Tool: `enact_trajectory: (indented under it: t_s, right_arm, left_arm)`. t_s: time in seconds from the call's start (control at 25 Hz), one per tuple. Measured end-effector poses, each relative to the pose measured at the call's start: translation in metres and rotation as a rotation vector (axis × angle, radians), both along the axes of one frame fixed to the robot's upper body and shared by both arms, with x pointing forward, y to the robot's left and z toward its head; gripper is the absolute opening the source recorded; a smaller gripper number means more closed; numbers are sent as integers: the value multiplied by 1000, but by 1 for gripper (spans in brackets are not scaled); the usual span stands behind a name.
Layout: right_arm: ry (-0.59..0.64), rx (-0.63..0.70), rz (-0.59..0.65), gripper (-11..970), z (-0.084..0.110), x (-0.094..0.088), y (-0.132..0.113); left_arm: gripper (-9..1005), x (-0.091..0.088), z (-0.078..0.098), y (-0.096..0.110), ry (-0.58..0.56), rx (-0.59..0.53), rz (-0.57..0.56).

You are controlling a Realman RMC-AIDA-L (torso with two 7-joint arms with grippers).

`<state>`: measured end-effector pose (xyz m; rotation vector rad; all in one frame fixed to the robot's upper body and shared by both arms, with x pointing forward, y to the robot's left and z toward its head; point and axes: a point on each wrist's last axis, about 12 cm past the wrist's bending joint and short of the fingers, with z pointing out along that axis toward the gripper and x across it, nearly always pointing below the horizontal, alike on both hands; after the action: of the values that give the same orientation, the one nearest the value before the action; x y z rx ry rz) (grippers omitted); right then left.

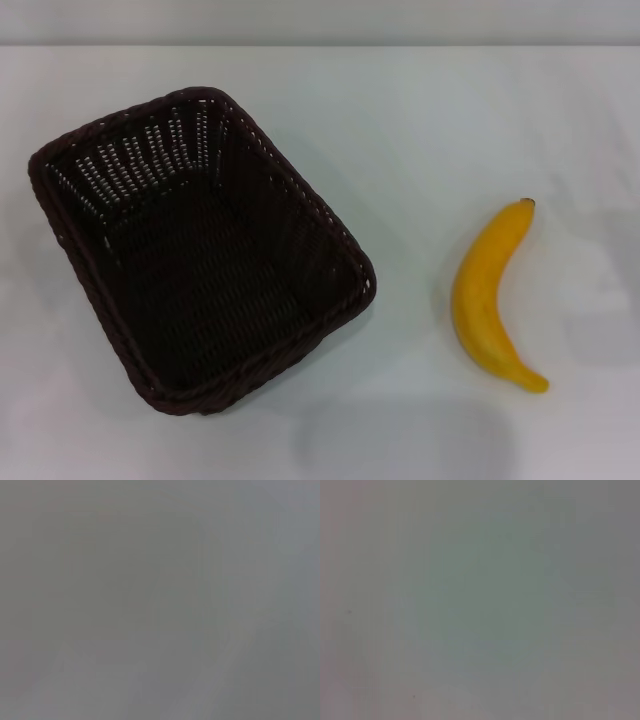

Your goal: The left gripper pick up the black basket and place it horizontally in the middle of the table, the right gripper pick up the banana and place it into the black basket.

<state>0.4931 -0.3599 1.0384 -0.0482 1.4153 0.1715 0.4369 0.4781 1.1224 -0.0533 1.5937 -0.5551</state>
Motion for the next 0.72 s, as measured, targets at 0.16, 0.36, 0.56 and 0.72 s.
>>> enact_trajectory:
  t_s: [0.16, 0.36, 0.56, 0.72]
  right_arm:
    - [2, 0, -2, 798, 0, 1, 0]
    - [2, 1, -1, 798, 0, 2, 1]
    - [0, -1, 0, 797, 1, 3, 2]
    - [-3, -2, 1, 797, 1, 4, 2]
  left_arm:
    - [662, 9, 47, 31, 141, 75, -50]
    - [668, 28, 77, 34, 261, 166, -119]
    - [759, 64, 106, 25, 403, 312, -192]
    - [782, 92, 119, 12, 479, 417, -256]
